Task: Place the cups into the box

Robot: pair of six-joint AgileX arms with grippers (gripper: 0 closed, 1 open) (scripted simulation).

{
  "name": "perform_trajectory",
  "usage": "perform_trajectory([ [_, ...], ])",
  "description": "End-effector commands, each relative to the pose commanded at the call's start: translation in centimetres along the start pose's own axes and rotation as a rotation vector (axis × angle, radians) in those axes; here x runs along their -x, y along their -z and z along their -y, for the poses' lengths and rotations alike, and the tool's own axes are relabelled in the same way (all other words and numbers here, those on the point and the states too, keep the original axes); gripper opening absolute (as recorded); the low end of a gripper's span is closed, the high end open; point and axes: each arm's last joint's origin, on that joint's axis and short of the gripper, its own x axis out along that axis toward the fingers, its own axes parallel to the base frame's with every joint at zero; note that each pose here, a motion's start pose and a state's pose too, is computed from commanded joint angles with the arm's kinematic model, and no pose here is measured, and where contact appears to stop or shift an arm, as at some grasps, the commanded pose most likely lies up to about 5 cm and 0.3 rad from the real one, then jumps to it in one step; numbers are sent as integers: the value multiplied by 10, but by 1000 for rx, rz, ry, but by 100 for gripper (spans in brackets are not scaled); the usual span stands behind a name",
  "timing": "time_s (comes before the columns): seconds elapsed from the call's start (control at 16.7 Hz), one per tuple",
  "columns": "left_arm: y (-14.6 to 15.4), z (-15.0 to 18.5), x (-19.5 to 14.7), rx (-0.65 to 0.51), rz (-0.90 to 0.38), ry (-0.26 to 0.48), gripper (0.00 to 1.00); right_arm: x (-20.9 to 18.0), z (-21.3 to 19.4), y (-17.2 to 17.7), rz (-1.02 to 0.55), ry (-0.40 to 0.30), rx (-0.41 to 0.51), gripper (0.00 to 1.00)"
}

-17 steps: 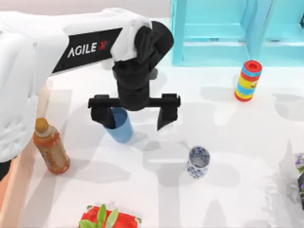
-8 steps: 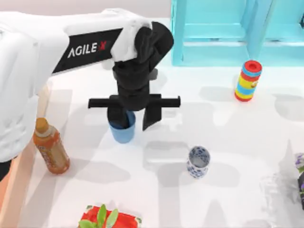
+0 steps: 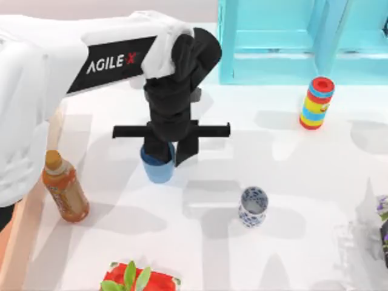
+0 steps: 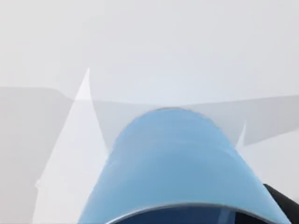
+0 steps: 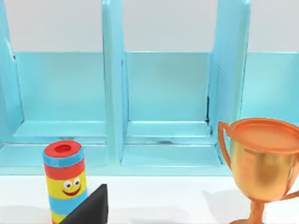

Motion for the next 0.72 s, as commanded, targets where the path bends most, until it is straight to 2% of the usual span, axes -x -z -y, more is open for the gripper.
perform_trajectory([
  [0.3,-2,-8,8,-1,4,2,0,0,0,0,0,0,0,100],
  [0.72,-1,-95,95,0,-1,0,0,0,0,0,0,0,0,100],
])
